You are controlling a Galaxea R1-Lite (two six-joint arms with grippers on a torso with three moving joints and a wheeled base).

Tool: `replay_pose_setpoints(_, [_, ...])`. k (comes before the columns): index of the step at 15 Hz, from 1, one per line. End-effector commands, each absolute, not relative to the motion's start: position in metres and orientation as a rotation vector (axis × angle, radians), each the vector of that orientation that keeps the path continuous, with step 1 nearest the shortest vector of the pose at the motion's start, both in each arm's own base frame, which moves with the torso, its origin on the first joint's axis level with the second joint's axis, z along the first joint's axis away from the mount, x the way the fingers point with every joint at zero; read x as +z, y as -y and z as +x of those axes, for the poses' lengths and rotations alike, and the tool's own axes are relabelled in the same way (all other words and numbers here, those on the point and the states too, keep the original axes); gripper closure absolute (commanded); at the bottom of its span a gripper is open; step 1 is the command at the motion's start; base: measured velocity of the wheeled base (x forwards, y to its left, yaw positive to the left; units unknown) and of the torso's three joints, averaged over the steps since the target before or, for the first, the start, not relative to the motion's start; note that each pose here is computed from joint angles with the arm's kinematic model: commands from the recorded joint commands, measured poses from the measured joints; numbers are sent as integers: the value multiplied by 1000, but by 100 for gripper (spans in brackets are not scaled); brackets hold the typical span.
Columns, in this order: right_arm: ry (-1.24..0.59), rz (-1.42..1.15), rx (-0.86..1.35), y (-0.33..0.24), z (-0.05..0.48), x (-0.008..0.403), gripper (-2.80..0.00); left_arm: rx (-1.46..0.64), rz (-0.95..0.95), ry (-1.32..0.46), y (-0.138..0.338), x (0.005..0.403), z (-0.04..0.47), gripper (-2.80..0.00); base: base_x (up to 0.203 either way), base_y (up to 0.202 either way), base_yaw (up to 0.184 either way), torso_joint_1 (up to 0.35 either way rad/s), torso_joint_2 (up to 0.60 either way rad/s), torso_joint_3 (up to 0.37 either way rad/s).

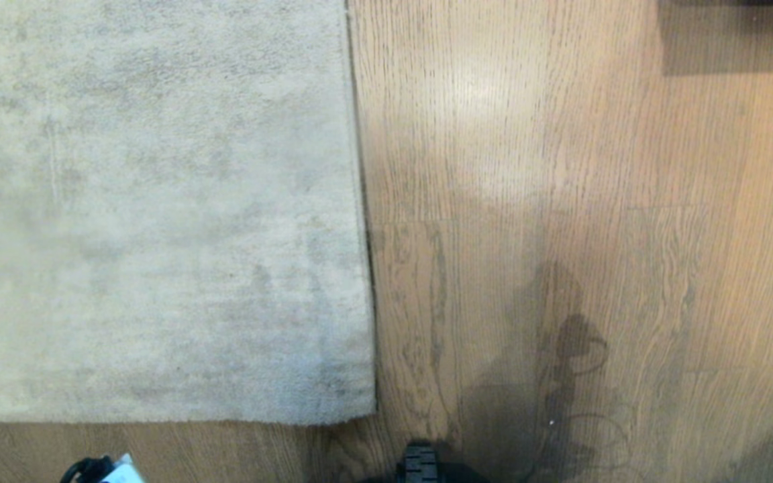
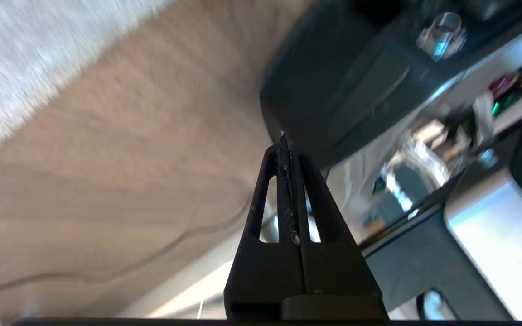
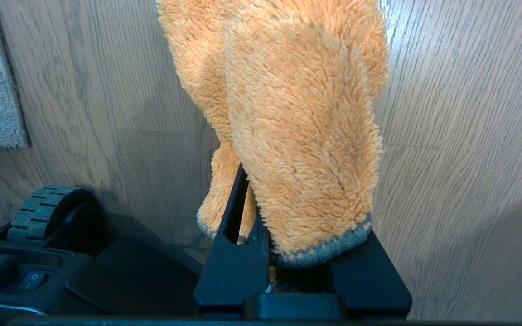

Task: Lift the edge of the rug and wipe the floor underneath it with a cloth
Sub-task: Lay down the carpet

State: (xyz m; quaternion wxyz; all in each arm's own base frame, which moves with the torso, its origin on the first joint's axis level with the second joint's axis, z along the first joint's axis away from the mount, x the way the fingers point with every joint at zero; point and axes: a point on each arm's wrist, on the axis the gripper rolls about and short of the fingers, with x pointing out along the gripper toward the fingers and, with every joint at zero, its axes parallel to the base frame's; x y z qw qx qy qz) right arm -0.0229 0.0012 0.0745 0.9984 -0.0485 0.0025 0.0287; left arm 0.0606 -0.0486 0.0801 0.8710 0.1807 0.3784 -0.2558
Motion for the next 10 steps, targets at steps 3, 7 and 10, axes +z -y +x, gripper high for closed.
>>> replay_pose_setpoints(3, [-6, -99, 59, -1, -23, 75, 0, -514, 452, -944, 62, 66, 77, 0, 0, 0, 0, 0, 0, 0])
replay_pose_setpoints(7, [-6, -98, 59, -1, -23, 75, 0, -468, 499, -989, 84, 46, 103, 0, 0, 0, 0, 0, 0, 0])
replay_pose_setpoints(10, [-6, -98, 59, -1, -23, 75, 0, -450, 509, -977, 106, 26, 129, 0, 0, 0, 0, 0, 0, 0])
